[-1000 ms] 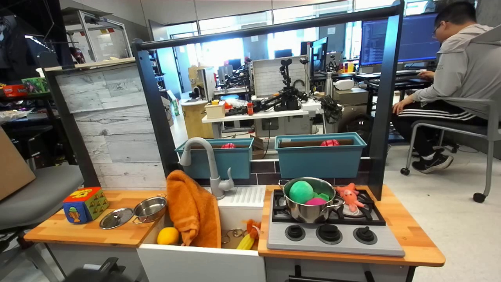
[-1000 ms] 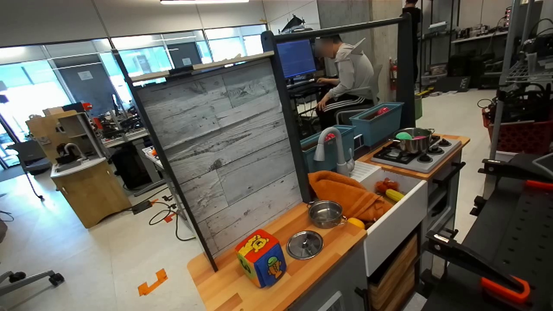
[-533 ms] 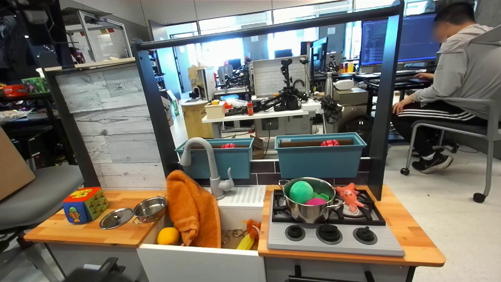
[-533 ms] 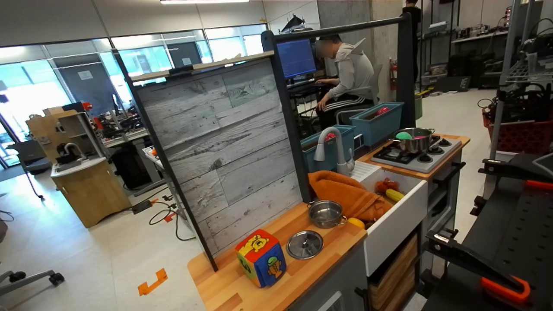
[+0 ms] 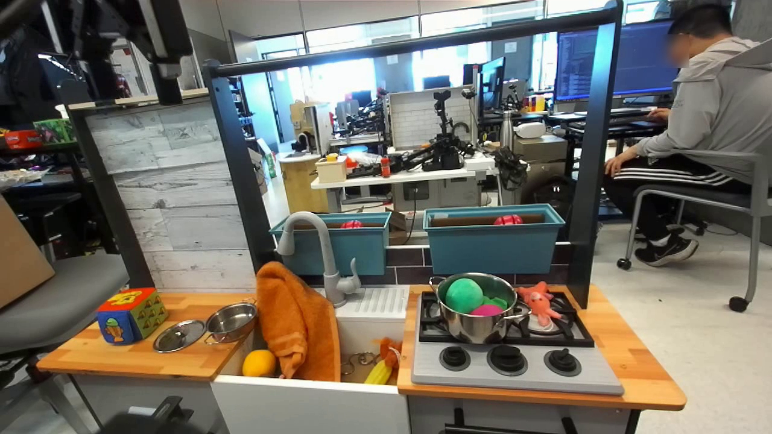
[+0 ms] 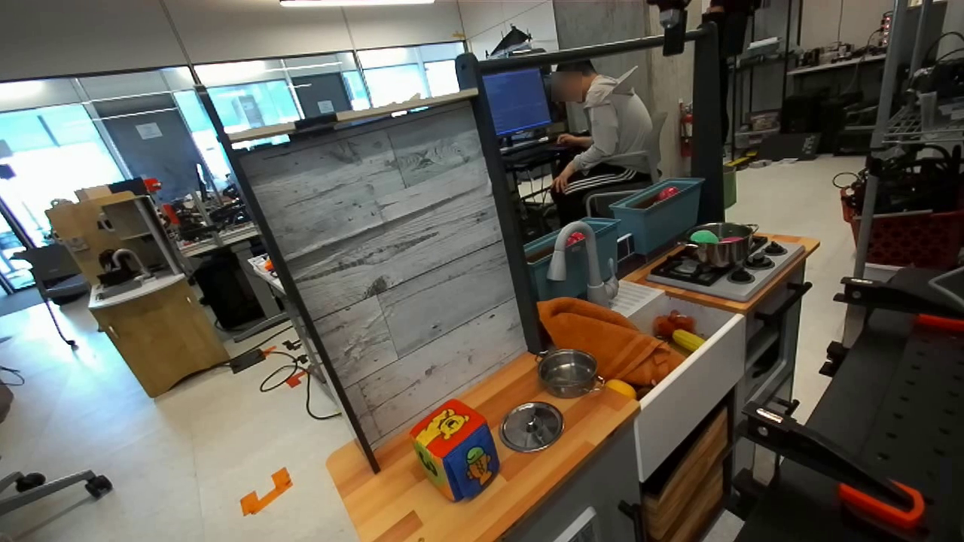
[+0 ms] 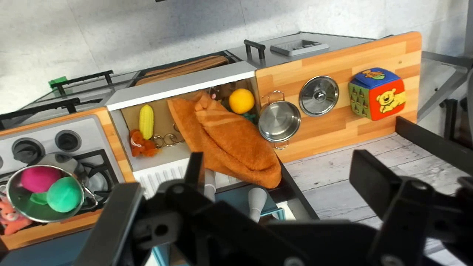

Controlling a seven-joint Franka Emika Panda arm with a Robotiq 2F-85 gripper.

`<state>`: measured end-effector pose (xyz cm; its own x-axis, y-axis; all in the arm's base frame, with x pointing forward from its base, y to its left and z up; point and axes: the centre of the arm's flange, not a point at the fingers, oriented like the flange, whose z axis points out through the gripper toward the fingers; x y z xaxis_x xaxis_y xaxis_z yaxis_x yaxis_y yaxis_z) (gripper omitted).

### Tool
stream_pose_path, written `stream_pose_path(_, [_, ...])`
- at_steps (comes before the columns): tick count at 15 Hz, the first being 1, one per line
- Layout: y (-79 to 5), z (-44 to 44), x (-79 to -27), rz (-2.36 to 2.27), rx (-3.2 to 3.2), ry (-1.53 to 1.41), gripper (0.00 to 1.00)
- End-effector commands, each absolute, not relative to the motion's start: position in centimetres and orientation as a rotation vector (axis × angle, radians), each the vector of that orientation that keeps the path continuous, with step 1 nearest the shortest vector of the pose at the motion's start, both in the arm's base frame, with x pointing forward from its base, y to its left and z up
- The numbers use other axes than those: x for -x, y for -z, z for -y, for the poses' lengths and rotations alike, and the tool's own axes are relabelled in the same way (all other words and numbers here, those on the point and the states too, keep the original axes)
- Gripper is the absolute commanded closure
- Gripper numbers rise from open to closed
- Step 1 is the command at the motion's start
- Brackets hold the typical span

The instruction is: Put the green object inside the sink

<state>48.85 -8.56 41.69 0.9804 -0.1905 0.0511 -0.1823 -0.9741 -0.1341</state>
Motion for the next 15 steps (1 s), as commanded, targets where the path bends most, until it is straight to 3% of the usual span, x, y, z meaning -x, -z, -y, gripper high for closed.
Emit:
stream_pose_path(1, [-39.8,10.2,-51.9,-0.351,2.965,0.046,0.0])
stream_pose_path(8, [-34.5,11.3,-53.9,-0.449,2.939,-0.035,0.0])
stream_pose_path(15, [-30.4,18.0,-58.0,-0.747,2.753,-0.039,0.0])
